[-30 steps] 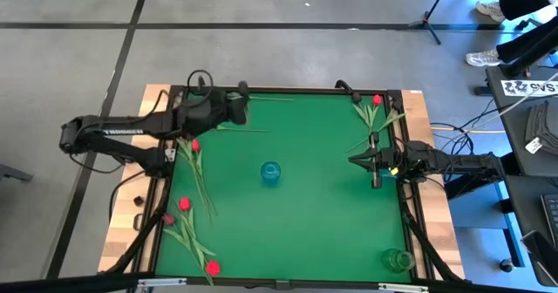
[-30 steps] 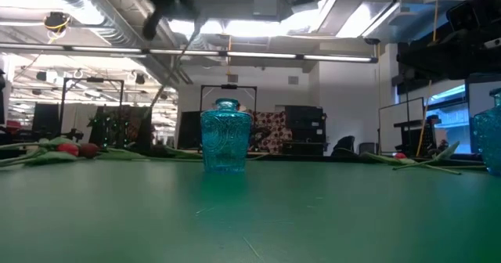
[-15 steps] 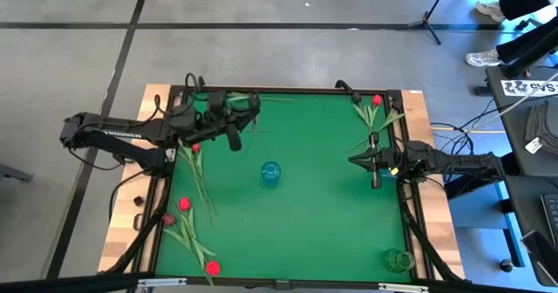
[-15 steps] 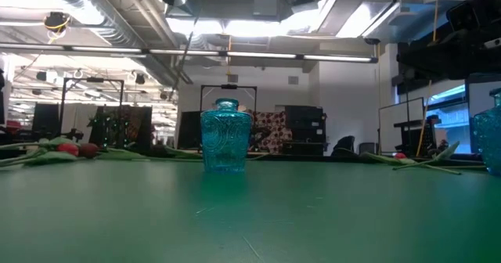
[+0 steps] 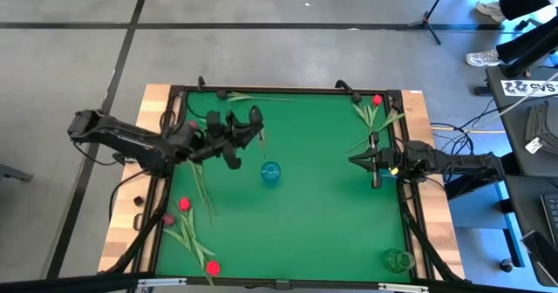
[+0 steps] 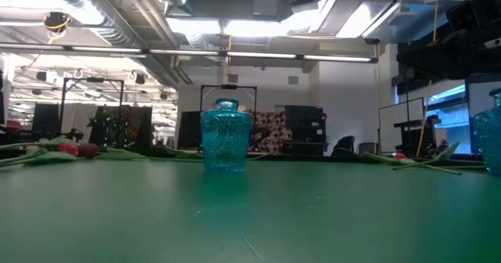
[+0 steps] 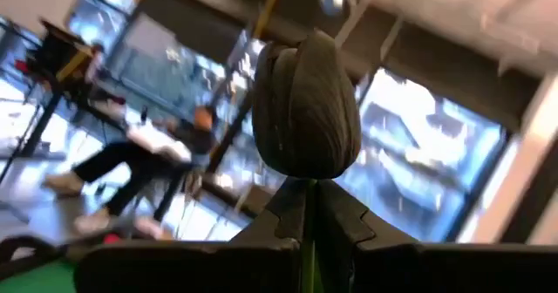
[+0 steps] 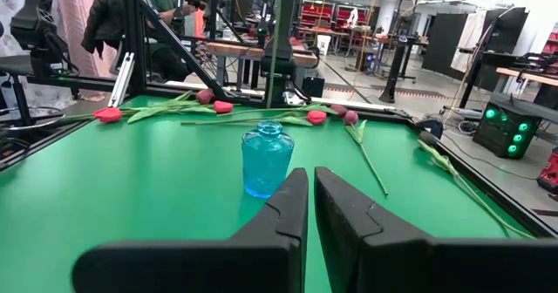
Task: Sort flowers into vase by color
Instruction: Put the black flower into the left blue vase
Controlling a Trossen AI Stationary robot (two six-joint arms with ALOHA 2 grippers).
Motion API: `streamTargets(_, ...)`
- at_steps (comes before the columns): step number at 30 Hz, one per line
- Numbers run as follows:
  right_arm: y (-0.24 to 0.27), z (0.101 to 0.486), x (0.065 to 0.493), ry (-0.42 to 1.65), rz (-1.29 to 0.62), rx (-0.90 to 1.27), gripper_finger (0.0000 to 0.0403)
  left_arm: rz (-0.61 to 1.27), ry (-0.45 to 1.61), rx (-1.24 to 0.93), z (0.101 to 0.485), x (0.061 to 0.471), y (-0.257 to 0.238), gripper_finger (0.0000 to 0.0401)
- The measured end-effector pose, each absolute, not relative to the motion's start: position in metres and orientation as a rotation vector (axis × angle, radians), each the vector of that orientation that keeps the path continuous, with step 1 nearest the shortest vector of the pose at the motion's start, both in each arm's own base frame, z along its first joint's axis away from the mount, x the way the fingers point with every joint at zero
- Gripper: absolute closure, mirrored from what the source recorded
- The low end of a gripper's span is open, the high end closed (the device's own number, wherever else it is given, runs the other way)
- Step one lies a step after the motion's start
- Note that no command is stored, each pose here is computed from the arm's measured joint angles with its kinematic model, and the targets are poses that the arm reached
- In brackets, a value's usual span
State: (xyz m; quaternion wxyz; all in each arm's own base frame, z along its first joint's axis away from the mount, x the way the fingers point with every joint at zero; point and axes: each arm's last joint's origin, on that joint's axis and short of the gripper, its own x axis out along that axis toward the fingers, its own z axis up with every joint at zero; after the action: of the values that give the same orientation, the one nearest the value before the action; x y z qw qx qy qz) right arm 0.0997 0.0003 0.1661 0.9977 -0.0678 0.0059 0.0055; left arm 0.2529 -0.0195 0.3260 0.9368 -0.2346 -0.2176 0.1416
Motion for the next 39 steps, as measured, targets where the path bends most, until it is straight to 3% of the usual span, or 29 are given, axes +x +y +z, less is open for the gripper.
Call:
streamTargets(15, 0.0, 0.166, 0.1, 0.012, 0.011, -0.136, 0.0377, 0.326, -0.45, -0.517, 0.303, 0.257, -0.013, 0.0394)
streamTargets(26, 0.0, 0.166, 0.1, 0.012, 0.011, -0.136, 0.0377, 0.472, -0.279, -0.52, 0.284, 0.261, -0.012, 0.0392)
streamTargets(39, 0.0, 0.166, 0.1, 0.012, 0.011, -0.136, 0.0377, 0.556, -0.142, -0.539, 0.267, 0.261, -0.013, 0.0302)
